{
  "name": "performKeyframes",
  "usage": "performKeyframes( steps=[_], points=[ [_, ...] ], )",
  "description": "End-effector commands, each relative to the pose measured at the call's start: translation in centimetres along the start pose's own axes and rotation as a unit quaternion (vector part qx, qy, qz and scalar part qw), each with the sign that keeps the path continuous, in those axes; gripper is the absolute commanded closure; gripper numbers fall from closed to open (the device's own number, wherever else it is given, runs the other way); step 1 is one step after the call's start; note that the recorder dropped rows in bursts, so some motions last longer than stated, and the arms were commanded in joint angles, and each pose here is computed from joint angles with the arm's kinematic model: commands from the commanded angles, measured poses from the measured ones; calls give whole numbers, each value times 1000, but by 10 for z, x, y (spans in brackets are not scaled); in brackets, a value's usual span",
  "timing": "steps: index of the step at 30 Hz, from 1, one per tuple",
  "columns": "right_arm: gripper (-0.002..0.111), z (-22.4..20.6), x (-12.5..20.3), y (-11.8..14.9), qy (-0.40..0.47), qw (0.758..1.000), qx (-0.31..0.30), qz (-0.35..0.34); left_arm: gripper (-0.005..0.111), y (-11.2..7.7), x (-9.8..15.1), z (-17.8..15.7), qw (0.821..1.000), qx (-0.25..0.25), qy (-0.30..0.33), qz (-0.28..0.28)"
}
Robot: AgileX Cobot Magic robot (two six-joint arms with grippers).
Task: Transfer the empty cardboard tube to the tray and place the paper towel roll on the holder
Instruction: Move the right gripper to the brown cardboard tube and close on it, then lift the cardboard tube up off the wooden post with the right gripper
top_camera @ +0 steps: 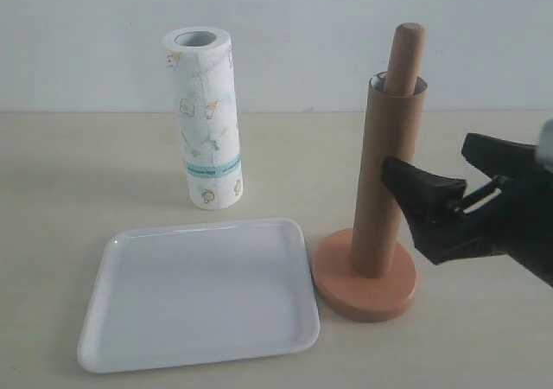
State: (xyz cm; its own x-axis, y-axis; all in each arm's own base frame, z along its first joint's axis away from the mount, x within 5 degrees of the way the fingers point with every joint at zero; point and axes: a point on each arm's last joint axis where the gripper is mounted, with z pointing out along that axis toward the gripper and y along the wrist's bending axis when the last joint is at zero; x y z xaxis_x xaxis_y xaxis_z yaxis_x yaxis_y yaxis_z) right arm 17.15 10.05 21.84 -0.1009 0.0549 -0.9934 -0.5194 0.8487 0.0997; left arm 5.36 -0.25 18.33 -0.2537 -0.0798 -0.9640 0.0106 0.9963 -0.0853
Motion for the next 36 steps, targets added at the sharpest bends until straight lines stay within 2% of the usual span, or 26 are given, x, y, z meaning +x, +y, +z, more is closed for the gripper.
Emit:
performKeyframes(
  steps=[1,8,10,12,17,21,28,36],
  points=[
    [22,23,6,-1,13,1000,1,0,103,0,1,0,1000,4,-1,2],
    [22,51,26,-4,34,999,1,-5,103,0,1,0,1000,4,-1,2],
    [28,57,32,-5,47,999,3,-13,103,0,1,0,1000,4,-1,2],
    [41,61,39,-6,57,998,3,-22,103,0,1,0,1000,4,-1,2],
    [83,65,45,-6,62,998,-2,-33,103,0,1,0,1000,4,-1,2],
    [108,65,44,-5,58,997,-7,-49,103,0,1,0,1000,4,-1,2],
    [108,62,31,-4,19,998,-6,-60,103,0,1,0,1000,4,-1,2],
    [108,45,-6,0,-27,997,-6,-65,103,0,1,0,1000,4,-1,2]
  ],
)
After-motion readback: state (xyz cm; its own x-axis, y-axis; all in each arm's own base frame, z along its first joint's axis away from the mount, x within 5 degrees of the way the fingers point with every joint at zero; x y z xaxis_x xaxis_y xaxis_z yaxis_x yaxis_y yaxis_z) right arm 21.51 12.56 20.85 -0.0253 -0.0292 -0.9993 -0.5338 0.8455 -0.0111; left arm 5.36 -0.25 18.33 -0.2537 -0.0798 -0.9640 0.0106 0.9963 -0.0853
